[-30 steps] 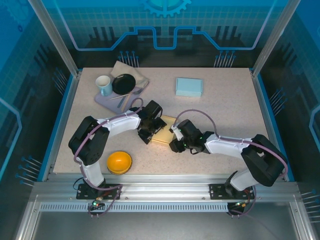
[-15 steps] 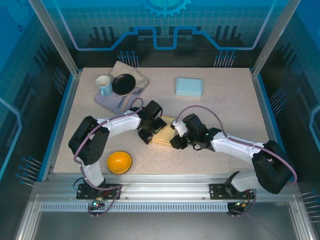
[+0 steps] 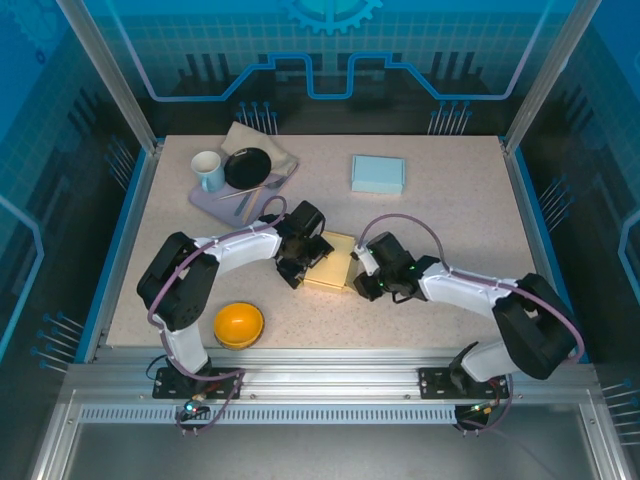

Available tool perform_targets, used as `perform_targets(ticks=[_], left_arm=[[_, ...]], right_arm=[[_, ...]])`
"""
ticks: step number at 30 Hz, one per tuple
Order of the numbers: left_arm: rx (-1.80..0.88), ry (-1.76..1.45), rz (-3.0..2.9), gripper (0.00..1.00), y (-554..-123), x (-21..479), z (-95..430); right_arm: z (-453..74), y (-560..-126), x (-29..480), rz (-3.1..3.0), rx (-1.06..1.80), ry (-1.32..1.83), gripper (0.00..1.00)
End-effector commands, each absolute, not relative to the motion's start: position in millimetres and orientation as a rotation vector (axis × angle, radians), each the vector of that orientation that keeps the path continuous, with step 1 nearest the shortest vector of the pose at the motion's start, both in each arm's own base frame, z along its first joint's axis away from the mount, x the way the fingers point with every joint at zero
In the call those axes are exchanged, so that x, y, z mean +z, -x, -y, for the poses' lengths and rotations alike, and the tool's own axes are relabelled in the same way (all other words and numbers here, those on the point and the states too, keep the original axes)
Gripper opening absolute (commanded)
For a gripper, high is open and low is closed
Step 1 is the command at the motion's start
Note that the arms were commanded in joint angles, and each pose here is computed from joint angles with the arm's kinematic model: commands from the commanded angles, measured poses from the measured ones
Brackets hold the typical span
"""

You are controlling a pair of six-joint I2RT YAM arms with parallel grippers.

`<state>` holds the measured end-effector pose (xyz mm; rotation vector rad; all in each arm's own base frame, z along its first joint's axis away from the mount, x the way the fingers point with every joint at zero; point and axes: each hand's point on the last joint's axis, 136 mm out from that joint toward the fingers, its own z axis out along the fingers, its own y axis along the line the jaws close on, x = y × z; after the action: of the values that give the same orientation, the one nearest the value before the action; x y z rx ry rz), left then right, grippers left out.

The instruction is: Fold the paper box

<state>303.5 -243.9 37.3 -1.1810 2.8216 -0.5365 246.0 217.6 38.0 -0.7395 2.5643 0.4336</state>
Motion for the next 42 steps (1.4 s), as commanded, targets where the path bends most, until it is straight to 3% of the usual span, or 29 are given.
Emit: perform_targets(ticks=[1,14,26,42], left_arm=[[-0.338,1.284,-2.912,0.92,-273,14,222],[-0.354,1.305,-2.915,0.92,-272,11,226],[-0.357,1.308,-2.916,0.92,-273,9,226],[-0.42,1.348,-2.964,0.92,-265,-7,245]], right_arm=[[-233,-242,36,-2.582,0.538,0.737,0.21],[-291,-222,41,-2.524,0.817,0.875,0.22],[-286,-225,50,-2.506,0.807,0.866,0.23],[-340,-235,89,-2.276,1.268,0.576,0.09]])
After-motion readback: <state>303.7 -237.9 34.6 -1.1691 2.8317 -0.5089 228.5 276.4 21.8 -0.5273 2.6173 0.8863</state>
